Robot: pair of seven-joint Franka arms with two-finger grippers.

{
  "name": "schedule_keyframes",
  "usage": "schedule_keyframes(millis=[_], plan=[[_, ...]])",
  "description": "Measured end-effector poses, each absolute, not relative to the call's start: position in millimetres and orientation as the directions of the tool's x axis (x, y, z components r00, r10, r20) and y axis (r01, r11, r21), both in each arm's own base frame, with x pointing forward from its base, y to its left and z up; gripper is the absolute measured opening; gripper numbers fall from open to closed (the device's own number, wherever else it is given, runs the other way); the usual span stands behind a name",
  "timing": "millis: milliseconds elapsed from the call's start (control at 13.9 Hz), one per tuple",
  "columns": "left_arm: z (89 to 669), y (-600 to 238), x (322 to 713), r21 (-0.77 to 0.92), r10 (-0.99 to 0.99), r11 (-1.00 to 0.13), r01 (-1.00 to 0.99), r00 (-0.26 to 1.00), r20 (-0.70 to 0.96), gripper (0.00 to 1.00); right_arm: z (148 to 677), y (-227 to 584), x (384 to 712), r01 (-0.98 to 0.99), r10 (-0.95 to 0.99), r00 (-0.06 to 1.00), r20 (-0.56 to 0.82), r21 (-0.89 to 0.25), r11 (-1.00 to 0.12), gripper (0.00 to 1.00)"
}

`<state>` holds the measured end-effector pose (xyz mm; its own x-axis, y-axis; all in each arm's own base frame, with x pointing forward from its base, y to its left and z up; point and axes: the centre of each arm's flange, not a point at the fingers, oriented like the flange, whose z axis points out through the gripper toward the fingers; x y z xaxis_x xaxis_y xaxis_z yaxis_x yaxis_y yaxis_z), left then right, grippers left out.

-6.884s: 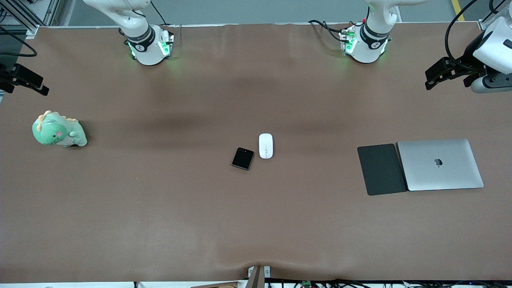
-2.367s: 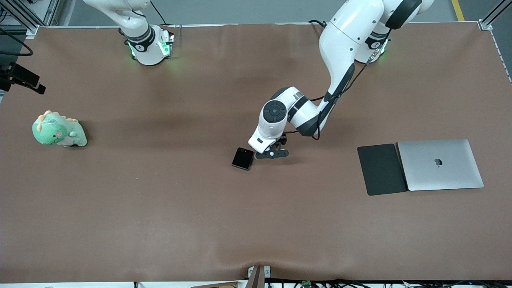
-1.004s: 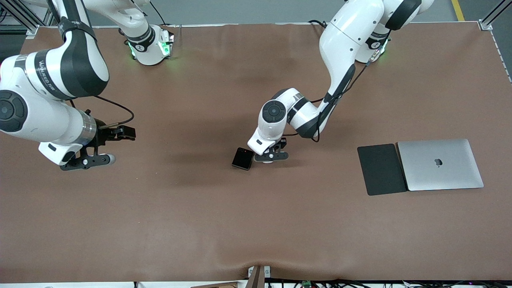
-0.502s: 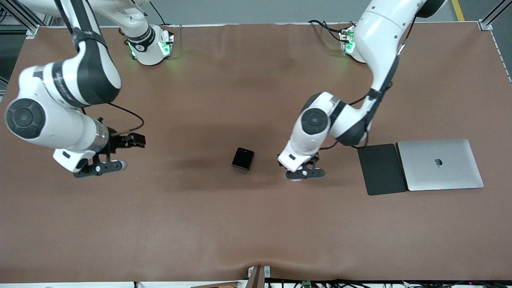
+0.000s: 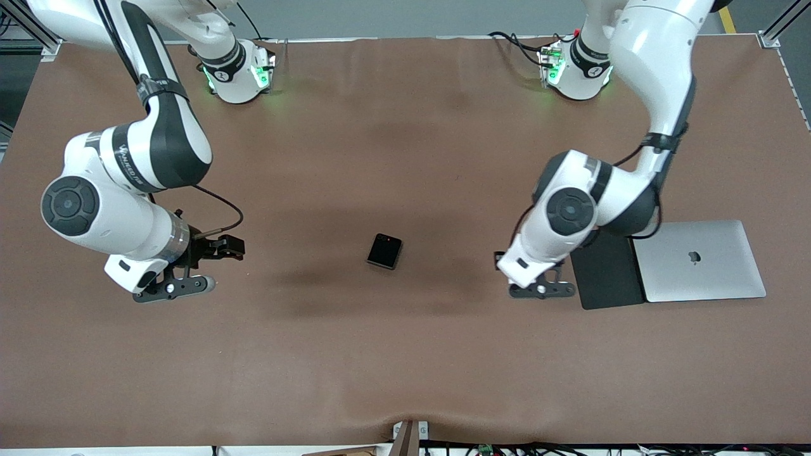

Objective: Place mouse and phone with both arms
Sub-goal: 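Carry the mouse with the left gripper onto the grey mouse pad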

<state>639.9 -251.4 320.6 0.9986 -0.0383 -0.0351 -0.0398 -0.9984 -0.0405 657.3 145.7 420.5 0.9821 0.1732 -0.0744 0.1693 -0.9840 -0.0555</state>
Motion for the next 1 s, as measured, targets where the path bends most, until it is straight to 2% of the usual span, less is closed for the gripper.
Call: schedule_keyframes(millis=[215,359,574,1004], plan=[[308,-176,654,-0.05,-0.034,-0.998,-0.039,0.996,-0.087,0.63,382,168,668,0.193,0.195,0.98,-0.044,-0.059,-0.979,1.0],[295,-136,656,-0.055,0.011,-0.998,0.005,0.993,-0.114,0.63,367,198,664,0.207,0.21,0.976,-0.049,-0.059,-0.977,1.0],[278,-94,654,-0.054,0.07,-0.996,0.064,0.99,-0.125,0.63,366,222,656,0.189,0.192,0.98,-0.053,-0.056,-0.98,1.0],[242,-40,644,-0.032,0.115,-0.993,0.112,0.989,-0.094,0.63,364,215,658,0.178,0.181,0.982,-0.055,-0.051,-0.983,1.0]])
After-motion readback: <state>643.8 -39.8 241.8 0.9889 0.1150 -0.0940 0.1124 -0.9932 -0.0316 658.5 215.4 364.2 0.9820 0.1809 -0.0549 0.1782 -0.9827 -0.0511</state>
